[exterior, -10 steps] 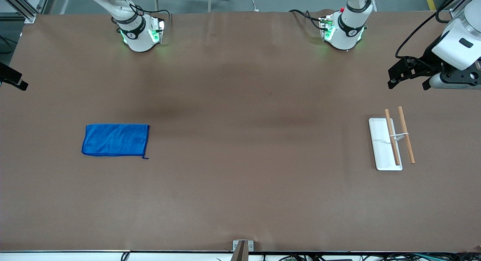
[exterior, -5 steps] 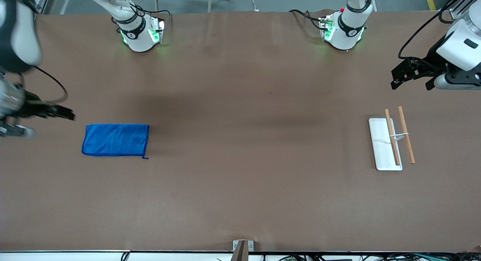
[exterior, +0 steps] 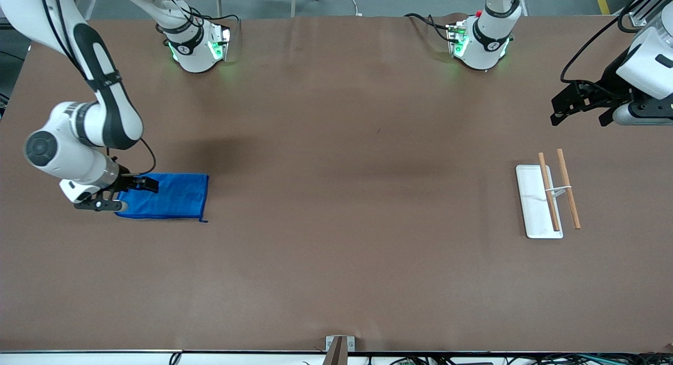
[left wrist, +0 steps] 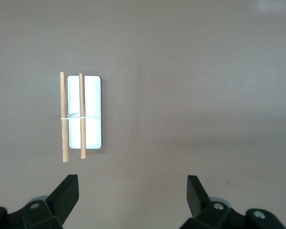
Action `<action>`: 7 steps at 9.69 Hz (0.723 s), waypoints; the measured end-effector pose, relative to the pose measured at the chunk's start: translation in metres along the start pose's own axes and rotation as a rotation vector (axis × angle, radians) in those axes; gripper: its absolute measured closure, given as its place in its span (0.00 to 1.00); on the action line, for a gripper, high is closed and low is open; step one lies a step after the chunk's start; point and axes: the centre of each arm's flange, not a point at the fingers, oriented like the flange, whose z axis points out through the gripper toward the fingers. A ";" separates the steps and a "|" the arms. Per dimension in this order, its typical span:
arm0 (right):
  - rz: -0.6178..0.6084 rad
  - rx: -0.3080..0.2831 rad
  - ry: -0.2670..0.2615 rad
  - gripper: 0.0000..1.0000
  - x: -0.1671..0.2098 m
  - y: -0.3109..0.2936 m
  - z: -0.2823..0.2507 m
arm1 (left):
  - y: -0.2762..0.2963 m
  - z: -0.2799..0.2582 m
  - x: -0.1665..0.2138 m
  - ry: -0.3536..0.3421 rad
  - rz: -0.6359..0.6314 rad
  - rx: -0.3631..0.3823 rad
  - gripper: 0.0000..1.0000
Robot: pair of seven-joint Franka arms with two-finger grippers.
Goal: Right arm passes towel to left arm to hang
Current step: 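Lower the right gripper onto the blue towel's edge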
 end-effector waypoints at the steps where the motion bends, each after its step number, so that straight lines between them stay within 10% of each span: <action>1: -0.001 -0.001 0.003 0.01 -0.004 0.002 0.013 | 0.000 0.000 0.000 0.000 0.000 0.000 0.00; 7: -0.052 -0.003 0.002 0.05 -0.008 0.020 0.039 | 0.000 0.000 0.000 0.000 0.001 0.000 0.00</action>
